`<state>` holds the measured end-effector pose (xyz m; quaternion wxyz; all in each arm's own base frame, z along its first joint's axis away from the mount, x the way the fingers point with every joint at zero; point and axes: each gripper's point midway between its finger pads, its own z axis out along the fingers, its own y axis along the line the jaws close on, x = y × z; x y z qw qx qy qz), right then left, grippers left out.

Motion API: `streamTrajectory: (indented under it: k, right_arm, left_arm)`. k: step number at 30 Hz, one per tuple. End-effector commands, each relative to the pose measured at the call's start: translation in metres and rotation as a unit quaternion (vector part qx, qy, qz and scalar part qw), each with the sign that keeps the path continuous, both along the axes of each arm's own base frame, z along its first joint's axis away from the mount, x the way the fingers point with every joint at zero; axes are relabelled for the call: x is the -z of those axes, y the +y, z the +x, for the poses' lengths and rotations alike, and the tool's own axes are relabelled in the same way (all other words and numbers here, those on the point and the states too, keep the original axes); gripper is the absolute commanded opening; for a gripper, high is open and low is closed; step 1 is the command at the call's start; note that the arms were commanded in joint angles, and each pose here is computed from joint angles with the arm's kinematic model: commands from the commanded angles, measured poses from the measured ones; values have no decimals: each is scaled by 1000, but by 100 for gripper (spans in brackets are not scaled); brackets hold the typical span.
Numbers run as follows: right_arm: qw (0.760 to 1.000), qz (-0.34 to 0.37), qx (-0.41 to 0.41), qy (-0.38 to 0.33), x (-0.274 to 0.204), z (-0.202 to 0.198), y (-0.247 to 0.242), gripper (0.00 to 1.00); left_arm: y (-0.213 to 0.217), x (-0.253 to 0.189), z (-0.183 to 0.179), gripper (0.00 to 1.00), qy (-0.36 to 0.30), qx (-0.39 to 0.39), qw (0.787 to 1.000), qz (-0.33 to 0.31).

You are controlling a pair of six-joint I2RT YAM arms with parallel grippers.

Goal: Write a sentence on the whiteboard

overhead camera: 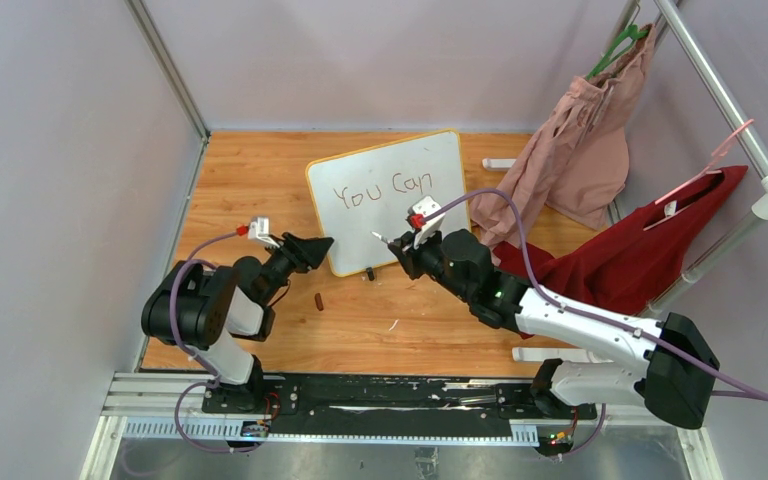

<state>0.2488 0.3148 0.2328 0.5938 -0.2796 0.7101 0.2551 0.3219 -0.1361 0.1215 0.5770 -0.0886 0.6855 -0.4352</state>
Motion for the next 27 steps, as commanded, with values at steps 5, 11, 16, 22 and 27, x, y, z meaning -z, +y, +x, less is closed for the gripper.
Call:
streamTrajectory:
  k: [5, 11, 16, 22, 27]
  right_arm:
    - [1000, 13, -14, -10, -10, -1, 11, 0]
    - [1000, 12, -16, -3, -7, 1, 17, 0]
    - [1000, 12, -17, -3, -7, 2, 19, 0]
    - [1000, 8, -17, 0, -2, 4, 23, 0]
    - [1000, 7, -7, -3, -1, 9, 24, 0]
  left_arm:
    - [-5, 9, 1, 57, -7, 22, 1000, 21]
    - [-7, 10, 2, 45, -4, 31, 999, 18]
    - [-8, 10, 2, 39, -3, 33, 999, 15]
    - [-9, 12, 2, 28, -1, 34, 999, 16]
    - [-9, 11, 1, 19, -4, 36, 999, 18]
